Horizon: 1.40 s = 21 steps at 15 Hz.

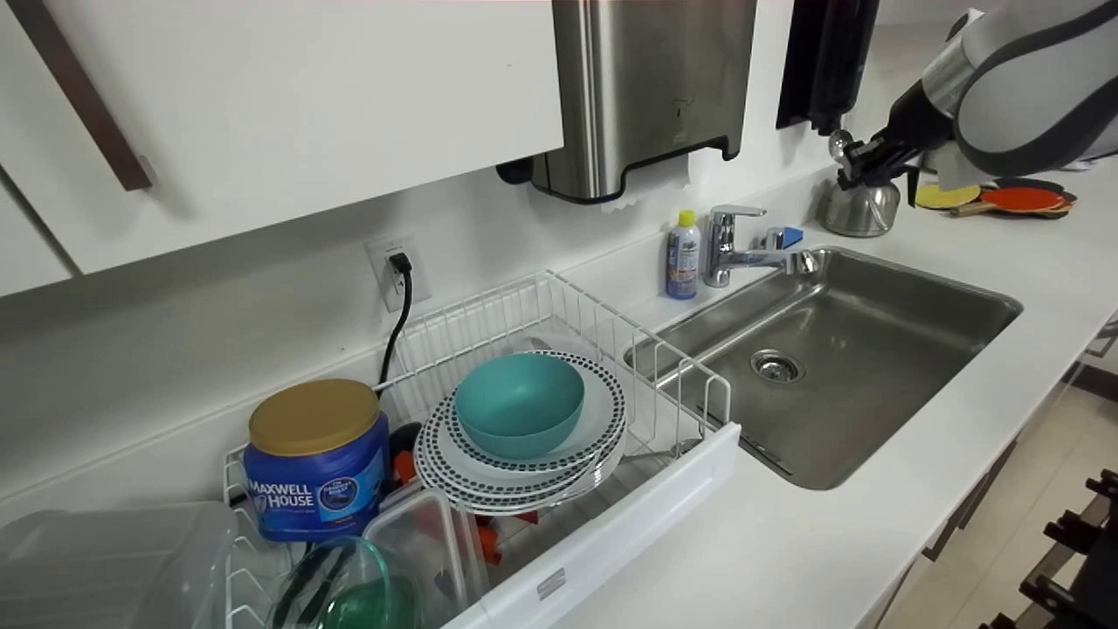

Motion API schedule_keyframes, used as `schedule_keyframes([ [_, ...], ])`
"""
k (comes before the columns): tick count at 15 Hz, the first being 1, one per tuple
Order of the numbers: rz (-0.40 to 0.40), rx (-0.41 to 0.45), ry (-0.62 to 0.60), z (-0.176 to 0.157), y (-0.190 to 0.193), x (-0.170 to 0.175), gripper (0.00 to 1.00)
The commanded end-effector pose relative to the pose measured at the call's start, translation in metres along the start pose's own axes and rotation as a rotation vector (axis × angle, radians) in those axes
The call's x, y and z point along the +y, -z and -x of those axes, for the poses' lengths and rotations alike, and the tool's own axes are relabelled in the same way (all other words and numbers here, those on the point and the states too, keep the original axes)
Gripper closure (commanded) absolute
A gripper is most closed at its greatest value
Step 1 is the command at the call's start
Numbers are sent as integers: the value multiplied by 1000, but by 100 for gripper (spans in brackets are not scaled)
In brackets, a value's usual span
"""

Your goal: Remove the silver spoon from the bowl and put it in the sink

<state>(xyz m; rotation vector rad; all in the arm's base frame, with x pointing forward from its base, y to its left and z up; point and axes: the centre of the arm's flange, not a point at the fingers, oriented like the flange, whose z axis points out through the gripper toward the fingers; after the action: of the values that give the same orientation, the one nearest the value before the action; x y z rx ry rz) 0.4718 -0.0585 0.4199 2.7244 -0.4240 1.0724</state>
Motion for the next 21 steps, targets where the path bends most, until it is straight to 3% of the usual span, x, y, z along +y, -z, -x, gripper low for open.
schedule_keyframes([
  [1,120,-92,-91,-37,-42,10,98],
  [9,335,-152,-296,-34,-97,48,98],
  [10,266,-146,-273,-21,-70,55,92],
  [15,320,-149,-278,-16,-82,53,92],
  [16,321,-149,-277,-16,-82,53,98],
  [21,382,-282,-396,-58,-133,79,98],
])
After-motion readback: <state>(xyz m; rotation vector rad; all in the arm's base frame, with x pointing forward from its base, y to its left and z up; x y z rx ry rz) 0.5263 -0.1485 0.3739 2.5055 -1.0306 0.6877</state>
